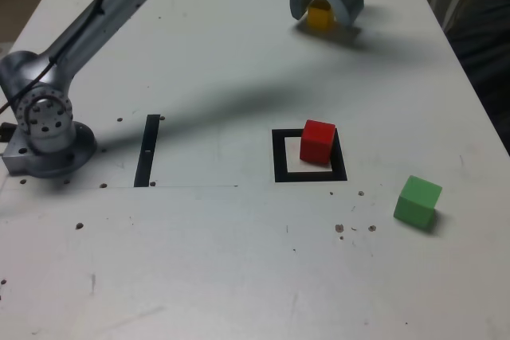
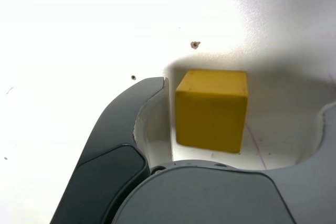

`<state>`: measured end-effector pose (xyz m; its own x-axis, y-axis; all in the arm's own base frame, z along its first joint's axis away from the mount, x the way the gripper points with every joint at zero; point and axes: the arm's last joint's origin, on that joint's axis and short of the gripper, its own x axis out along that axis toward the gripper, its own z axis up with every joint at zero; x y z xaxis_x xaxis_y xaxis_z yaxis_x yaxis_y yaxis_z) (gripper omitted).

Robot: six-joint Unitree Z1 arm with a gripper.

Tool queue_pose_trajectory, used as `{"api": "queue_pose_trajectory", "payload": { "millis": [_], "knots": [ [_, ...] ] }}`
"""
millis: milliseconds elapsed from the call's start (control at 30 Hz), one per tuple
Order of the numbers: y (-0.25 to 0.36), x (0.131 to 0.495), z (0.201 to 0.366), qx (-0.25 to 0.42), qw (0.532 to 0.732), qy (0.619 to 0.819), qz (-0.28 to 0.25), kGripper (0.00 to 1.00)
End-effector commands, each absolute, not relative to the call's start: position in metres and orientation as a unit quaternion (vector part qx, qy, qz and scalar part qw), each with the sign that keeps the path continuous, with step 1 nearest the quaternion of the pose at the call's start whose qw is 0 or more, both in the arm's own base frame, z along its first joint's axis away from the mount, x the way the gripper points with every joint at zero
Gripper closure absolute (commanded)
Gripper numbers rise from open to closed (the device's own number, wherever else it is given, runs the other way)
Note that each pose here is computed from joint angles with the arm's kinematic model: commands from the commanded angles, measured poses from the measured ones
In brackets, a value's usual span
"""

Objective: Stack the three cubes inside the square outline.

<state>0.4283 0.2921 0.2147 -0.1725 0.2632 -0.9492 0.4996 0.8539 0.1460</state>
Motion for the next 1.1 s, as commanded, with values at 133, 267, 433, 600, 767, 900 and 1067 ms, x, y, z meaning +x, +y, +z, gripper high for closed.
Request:
{"api": "queue_pose_trajectory", "payload": {
  "millis": [133, 267, 433, 600, 767, 900, 1067],
  "knots": [
    [0.2951, 0.4288, 0.2115, 0.237, 0.594, 0.763, -0.088, 0.38],
    [0.2954, 0.4294, 0.2124, 0.235, 0.600, 0.760, -0.085, 0.66],
    [0.2954, 0.4299, 0.2128, 0.235, 0.603, 0.757, -0.087, 0.71],
    [0.2953, 0.4299, 0.2122, 0.235, 0.602, 0.758, -0.088, 0.71],
    [0.2953, 0.4299, 0.2124, 0.235, 0.602, 0.758, -0.088, 0.71],
    [0.2953, 0.4299, 0.2125, 0.235, 0.603, 0.758, -0.087, 0.71],
    [0.2946, 0.4293, 0.2158, 0.234, 0.605, 0.756, -0.084, 0.71]
  ]
}}
